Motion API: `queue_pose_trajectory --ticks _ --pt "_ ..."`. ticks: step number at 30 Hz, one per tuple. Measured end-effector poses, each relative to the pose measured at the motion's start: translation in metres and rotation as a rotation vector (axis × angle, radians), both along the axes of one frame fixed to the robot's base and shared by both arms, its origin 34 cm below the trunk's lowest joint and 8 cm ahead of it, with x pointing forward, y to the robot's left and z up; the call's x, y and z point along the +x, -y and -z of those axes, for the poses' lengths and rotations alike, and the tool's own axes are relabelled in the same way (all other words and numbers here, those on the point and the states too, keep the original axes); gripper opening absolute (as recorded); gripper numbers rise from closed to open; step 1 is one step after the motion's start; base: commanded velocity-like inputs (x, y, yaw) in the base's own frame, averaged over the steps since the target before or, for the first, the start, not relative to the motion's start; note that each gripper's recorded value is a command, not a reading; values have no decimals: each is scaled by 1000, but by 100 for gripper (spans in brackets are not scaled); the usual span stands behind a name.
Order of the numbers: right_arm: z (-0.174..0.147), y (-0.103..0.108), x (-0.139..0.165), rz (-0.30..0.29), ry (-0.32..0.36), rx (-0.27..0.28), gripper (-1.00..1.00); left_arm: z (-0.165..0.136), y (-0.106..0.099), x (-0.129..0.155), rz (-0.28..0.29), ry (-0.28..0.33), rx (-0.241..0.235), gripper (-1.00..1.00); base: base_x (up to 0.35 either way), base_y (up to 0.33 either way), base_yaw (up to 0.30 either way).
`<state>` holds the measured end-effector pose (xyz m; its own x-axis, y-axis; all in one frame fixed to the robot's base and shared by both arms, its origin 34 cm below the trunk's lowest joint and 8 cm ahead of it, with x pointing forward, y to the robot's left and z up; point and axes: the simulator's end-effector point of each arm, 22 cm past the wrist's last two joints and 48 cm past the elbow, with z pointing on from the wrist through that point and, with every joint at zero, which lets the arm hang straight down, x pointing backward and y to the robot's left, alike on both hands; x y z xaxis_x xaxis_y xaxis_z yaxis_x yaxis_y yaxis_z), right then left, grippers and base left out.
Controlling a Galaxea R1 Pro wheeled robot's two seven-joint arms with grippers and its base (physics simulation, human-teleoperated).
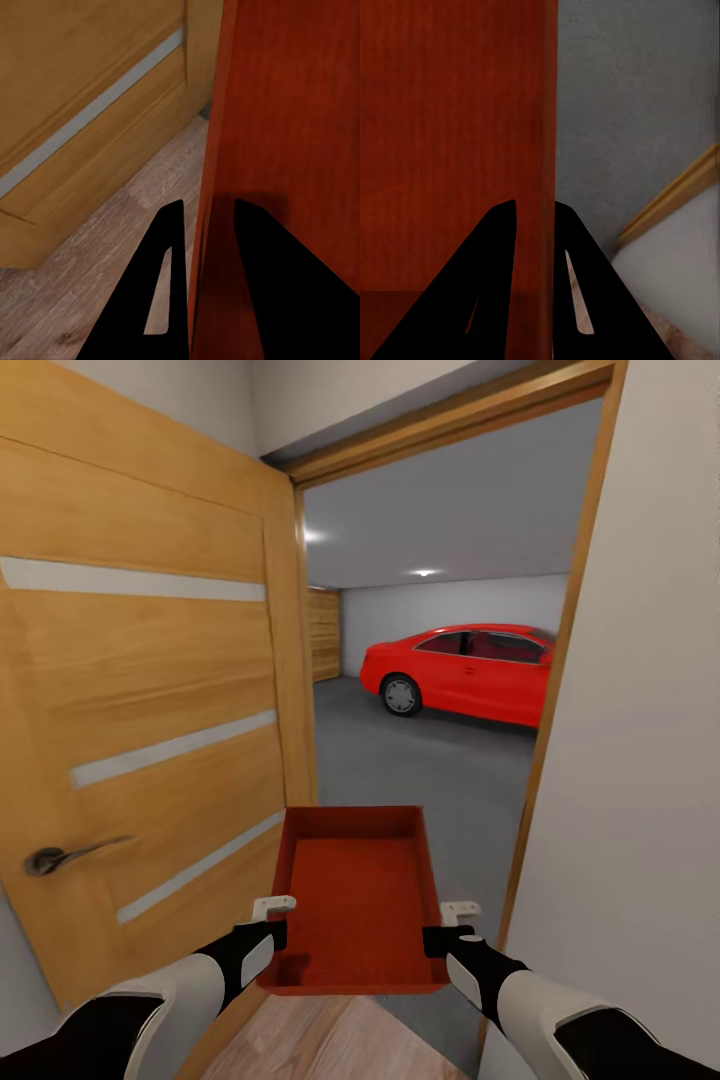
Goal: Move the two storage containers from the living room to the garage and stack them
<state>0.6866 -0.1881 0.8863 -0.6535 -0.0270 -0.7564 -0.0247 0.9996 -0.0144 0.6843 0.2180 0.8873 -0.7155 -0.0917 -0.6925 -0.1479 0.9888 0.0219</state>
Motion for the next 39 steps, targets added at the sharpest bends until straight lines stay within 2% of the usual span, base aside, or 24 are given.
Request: queue_pose_trajectory --ticks 14,30,39 --pt "0 0 0 1 -1 1 -100 0 0 0 1 -1 1 -100 195 169 -248" --pt "0 0 0 0 0 0 -100 0 0 0 0 1 0 -100 199 174 -32" --pt "0 0 0 0 0 0 -100 0 0 0 0 1 0 -100 201 176 -210"
